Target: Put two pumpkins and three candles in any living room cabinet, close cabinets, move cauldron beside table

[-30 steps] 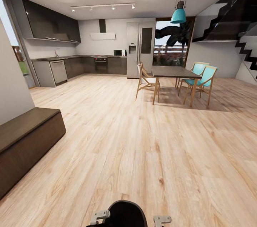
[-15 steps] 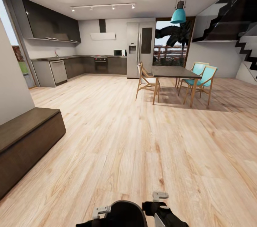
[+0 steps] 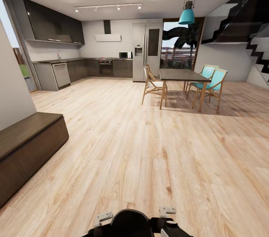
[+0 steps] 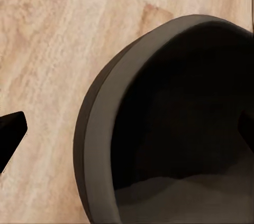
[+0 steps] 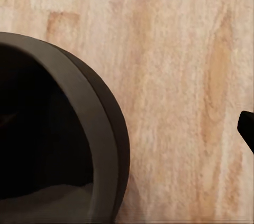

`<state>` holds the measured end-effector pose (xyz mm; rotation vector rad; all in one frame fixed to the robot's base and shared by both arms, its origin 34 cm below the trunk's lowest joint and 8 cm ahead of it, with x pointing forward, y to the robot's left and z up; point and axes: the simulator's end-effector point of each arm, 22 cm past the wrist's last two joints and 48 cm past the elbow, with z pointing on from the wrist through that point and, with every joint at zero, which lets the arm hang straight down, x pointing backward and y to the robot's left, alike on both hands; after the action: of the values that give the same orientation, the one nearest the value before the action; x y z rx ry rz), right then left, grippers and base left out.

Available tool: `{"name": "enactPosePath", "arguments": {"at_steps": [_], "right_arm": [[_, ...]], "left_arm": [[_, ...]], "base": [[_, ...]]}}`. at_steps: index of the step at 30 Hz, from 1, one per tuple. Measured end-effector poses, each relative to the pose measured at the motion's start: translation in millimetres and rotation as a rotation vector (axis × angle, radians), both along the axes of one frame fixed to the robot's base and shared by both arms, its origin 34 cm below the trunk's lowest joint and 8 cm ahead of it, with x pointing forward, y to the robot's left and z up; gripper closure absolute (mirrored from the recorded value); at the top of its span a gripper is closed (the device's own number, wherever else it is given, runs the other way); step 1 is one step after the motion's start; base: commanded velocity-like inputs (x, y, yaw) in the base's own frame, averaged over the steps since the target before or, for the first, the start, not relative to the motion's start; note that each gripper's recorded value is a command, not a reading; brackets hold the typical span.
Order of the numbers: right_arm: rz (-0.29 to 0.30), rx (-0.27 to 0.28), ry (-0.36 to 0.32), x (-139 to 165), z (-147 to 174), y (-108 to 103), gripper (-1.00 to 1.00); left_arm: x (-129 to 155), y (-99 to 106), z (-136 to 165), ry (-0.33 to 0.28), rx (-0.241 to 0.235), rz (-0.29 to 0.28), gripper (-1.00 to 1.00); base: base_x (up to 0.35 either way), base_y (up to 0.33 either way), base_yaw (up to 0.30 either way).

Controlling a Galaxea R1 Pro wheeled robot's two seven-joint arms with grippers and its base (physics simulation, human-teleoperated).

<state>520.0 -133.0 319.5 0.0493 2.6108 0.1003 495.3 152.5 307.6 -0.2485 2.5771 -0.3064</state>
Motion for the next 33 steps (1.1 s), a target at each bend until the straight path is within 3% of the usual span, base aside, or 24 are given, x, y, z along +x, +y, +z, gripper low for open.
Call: {"name": "enactPosePath", "arguments": {"at_steps": [8, 22, 27, 33], "right_arm": [[0.001, -0.002, 0.007, -2.7, -1.9, -0.5, -1.0], [0.005, 0.0, 0.014, -12.3, -33.9, 0.8, -1.0], [0.015, 0.006, 0.026, -18.0, -46.4, 3.3, -1.0], [0.137, 0.006, 0.082, -36.7, -63.5, 20.1, -1.0]], "left_arm": [[5.8, 2.8, 3.5, -0.037, 0.007, 0.008, -1.0], [-15.3, 0.7, -36.5, -0.006, 0.014, -0.008, -1.0], [-14.7, 1.7, -45.6, -0.027, 0.017, -0.003, -1.0], [-16.1, 2.1, -55.9, -0.036, 0.018, -0.001, -1.0]], "base": [[0.0, 0.0, 0.0], [0.0, 0.0, 0.0], [0.0, 0.0, 0.0], [0.0, 0.0, 0.0]]}}
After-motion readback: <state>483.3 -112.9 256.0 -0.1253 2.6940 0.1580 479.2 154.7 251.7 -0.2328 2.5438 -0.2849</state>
